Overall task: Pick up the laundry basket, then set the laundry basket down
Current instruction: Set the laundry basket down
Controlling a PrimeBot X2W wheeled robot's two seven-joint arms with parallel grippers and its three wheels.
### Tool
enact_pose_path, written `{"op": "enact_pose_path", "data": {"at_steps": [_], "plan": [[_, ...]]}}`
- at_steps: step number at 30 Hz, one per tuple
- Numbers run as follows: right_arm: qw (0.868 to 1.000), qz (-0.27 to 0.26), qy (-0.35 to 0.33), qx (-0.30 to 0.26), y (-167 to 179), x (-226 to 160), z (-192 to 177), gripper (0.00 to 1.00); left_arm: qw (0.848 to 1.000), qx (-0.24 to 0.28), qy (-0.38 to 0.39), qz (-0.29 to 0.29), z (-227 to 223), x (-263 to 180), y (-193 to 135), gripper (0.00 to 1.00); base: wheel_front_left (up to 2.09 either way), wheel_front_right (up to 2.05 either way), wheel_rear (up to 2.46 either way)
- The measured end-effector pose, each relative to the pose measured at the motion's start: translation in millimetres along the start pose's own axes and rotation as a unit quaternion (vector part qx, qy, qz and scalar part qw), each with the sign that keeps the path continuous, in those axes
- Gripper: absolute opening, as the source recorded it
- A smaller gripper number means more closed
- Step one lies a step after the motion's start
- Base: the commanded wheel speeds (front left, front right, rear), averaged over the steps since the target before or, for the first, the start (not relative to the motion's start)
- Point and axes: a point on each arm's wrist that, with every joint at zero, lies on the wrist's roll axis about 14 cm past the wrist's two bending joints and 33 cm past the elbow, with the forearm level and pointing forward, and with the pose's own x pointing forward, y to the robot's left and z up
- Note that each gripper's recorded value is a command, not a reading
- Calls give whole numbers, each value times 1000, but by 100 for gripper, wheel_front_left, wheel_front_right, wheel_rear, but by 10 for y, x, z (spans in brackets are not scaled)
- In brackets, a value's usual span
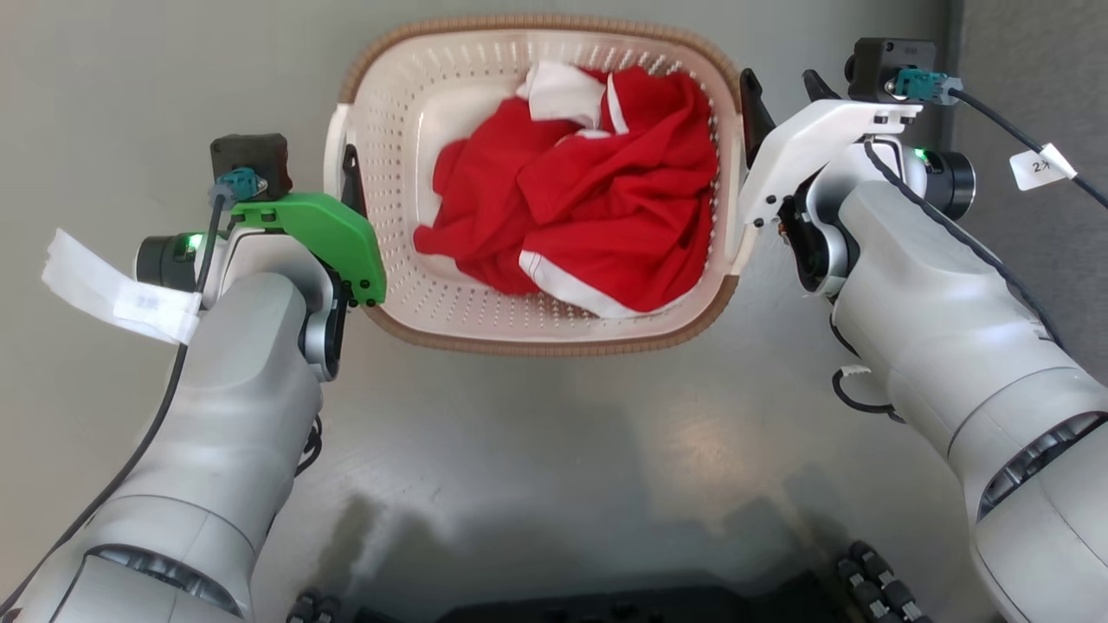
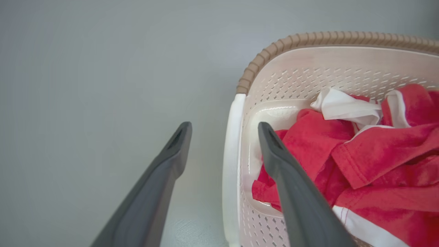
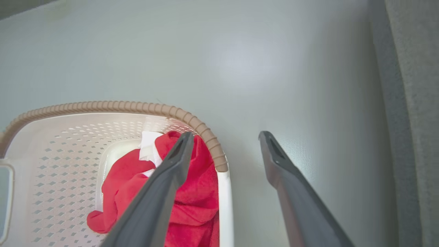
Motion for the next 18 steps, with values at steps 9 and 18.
{"op": "enact_pose_path", "data": {"at_steps": [9,18], "plan": [[998,17,-66,-1,144,-236,508,100,999,-7,-47,-4,320,-243,-70,100,0,0,0],[990,31,-134,-14,227,-645,931,100,992,-1,-123,-16,776,-612,-166,100,0,0,0]]}}
